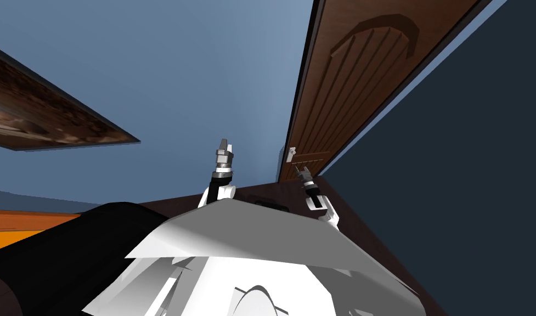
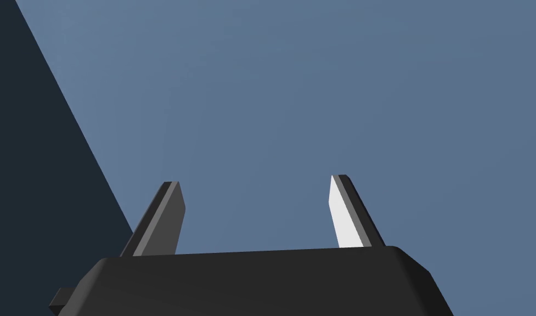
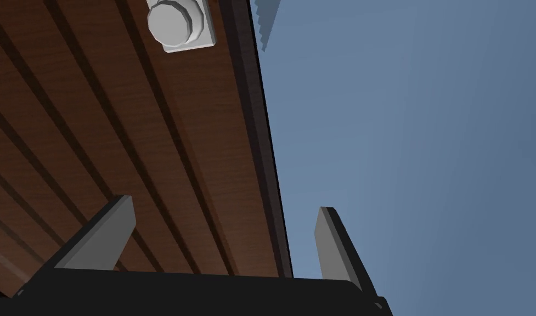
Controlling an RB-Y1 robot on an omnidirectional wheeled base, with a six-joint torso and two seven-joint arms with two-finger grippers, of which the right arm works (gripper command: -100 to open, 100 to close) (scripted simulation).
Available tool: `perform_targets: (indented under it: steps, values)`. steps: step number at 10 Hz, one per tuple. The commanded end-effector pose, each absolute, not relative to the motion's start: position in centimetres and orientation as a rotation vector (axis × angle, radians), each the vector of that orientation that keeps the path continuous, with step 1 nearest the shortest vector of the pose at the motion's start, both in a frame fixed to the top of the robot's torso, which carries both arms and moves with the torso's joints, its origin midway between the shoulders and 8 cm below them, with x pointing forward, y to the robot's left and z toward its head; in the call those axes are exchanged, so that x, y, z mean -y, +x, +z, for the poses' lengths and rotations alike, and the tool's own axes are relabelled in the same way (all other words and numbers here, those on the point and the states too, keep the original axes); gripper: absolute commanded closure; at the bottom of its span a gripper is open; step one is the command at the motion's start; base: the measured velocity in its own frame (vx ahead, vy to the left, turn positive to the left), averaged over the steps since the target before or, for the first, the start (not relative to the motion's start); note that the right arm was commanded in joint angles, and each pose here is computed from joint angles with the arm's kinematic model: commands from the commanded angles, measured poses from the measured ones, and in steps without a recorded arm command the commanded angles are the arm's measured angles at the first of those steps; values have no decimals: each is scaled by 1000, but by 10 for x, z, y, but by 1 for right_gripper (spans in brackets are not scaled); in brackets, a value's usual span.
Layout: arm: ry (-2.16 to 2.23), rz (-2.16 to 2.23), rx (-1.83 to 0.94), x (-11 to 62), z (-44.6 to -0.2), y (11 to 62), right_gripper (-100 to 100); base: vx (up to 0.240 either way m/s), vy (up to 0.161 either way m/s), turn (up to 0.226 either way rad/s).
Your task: Pull the door open
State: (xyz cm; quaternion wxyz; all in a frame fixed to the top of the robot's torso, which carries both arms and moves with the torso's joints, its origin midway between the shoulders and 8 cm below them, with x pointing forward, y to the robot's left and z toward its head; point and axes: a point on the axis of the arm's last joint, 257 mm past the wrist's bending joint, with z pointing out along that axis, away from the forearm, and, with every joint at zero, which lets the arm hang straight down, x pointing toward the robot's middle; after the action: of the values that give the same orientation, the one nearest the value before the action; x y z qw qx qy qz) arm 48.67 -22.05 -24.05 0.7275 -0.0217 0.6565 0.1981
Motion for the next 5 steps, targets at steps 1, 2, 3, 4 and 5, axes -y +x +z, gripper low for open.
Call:
perform_targets:
  steps: [1, 2, 3, 4, 5]
  values:
    - [-78, 409, -1464, 221, -250, 489, -100, 130, -47, 8]
    - [-110, 380, -1483, 222, -258, 491, -100, 129, -66, 14]
    - [-126, 366, -1491, 222, -263, 492, -100, 144, -59, 16]
    - [-152, 343, -1505, 223, -270, 494, -100, 141, -49, 15]
    - [-178, 321, -1519, 224, -277, 495, -100, 158, -29, 19]
